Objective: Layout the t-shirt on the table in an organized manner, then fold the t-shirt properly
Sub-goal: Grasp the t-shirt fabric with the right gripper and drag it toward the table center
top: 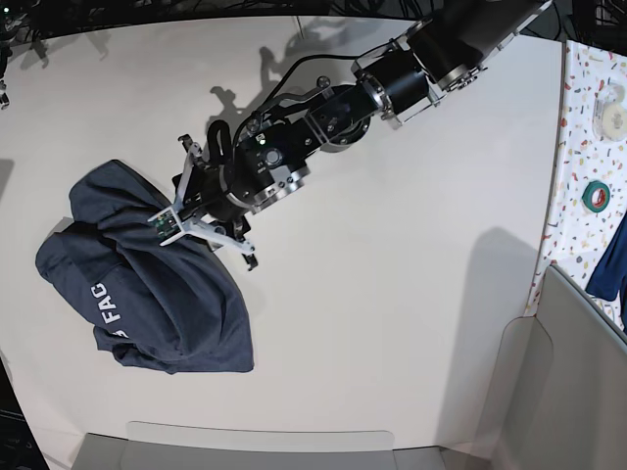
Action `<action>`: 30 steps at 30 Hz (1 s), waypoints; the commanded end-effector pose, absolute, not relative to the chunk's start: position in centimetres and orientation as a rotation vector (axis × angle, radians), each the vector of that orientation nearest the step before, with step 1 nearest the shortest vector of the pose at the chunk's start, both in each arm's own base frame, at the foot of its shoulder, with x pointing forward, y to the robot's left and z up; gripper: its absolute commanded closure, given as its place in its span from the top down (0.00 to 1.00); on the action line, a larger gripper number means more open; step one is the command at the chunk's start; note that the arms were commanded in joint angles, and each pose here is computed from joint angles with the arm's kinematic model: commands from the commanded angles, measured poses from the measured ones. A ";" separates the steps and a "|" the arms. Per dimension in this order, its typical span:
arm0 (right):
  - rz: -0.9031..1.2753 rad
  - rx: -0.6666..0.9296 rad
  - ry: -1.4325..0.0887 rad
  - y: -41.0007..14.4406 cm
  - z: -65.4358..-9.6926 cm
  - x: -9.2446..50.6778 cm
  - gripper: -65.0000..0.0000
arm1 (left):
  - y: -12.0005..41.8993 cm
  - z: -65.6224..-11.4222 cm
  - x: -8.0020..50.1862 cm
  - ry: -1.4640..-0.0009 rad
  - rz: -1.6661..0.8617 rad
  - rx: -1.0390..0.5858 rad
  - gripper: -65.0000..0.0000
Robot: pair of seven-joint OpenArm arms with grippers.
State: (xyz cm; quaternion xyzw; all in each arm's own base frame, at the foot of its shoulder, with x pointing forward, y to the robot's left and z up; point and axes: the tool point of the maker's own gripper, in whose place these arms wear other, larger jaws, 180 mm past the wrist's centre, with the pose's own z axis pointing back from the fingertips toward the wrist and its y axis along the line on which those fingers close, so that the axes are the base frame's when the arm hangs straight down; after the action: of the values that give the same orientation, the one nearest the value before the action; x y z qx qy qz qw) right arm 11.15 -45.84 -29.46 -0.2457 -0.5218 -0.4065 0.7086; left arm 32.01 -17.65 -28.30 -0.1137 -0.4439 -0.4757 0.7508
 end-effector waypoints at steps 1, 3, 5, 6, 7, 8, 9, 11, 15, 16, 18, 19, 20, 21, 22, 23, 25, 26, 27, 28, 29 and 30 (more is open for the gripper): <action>-0.877 -0.575 -1.210 -46.4 -27.8 11.4 0.00 | -19.1 -26.0 32.7 -1.037 -1.062 -0.251 0.34; -0.880 -0.574 -1.202 -46.2 -28.0 11.2 0.00 | -20.6 -25.6 32.8 -1.043 -1.100 -0.242 0.35; -0.897 -0.565 -1.187 -45.7 -28.7 10.7 0.00 | -21.7 -26.0 33.0 -1.025 -1.134 -0.221 0.35; -0.902 -0.560 -1.184 -45.5 -28.9 10.7 0.00 | -21.5 -27.0 33.6 -1.002 -1.149 -0.187 0.35; -0.907 -0.555 -1.180 -45.3 -29.2 10.6 0.00 | -21.6 -27.4 34.2 -1.007 -1.171 -0.165 0.35; -0.910 -0.552 -1.177 -45.2 -29.3 10.6 0.00 | -21.8 -27.4 34.7 -1.024 -1.193 -0.151 0.35; -0.913 -0.550 -1.175 -45.1 -29.4 10.5 0.00 | -22.0 -27.5 35.2 -1.039 -1.213 -0.141 0.36; -0.921 -0.544 -1.168 -44.8 -29.8 10.4 0.00 | -21.9 -28.0 36.2 -1.045 -1.230 -0.114 0.38; -0.921 -0.544 -1.168 -44.8 -29.8 10.4 0.00 | -21.2 -29.2 37.9 -1.036 -1.223 -0.080 0.41; -0.921 -0.544 -1.169 -44.8 -29.8 10.4 0.00 | -21.1 -29.4 38.1 -1.035 -1.220 -0.080 0.41; -0.921 -0.539 -1.176 -44.7 -29.7 10.7 0.00 | -20.9 -30.2 38.1 -1.023 -1.212 -0.082 0.41; -0.921 -0.529 -1.188 -44.6 -29.6 11.3 0.00 | -20.8 -30.8 37.7 -1.008 -1.208 -0.091 0.41; -0.916 -0.506 -1.210 -44.2 -29.4 12.5 0.00 | -20.7 -31.4 37.3 -0.996 -1.194 -0.100 0.41; -0.904 -0.491 -1.230 -44.0 -29.0 13.5 0.00 | -20.7 -31.3 37.0 -0.997 -1.176 -0.117 0.40; -0.890 -0.469 -1.245 -43.5 -28.9 14.6 0.00 | -20.7 -30.9 37.0 -1.001 -1.142 -0.142 0.38; -0.875 -0.442 -1.261 -42.9 -28.7 15.8 0.00 | -20.3 -30.5 37.2 -1.000 -1.104 -0.157 0.33; -0.818 -0.400 -1.311 -41.6 -27.4 18.4 0.00 | -19.0 -29.4 37.8 -0.983 -1.001 -0.180 0.17; -0.783 -0.374 -1.333 -40.7 -26.8 19.7 0.00 | -18.5 -28.2 38.2 -0.997 -0.949 -0.201 0.08; -0.751 -0.345 -1.344 -39.7 -26.6 20.8 0.00 | -18.0 -27.1 38.5 -1.012 -0.908 -0.218 0.00; -0.715 -0.318 -1.359 -38.8 -26.1 22.0 0.00 | -17.4 -26.1 38.7 -1.025 -0.867 -0.231 0.00; -0.679 -0.296 -1.379 -38.0 -25.5 23.2 0.00 | -16.7 -25.0 39.0 -1.042 -0.819 -0.251 0.00; -0.648 -0.274 -1.384 -37.2 -25.3 24.1 0.00 | -16.0 -24.2 38.9 -1.052 -0.775 -0.270 0.00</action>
State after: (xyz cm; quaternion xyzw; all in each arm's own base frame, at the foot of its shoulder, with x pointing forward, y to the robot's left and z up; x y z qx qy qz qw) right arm 23.74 -36.94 -27.03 -0.1160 -0.6029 -0.3043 0.7283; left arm 39.14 -15.35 -25.26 -0.1138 -0.4793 -0.3608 0.7919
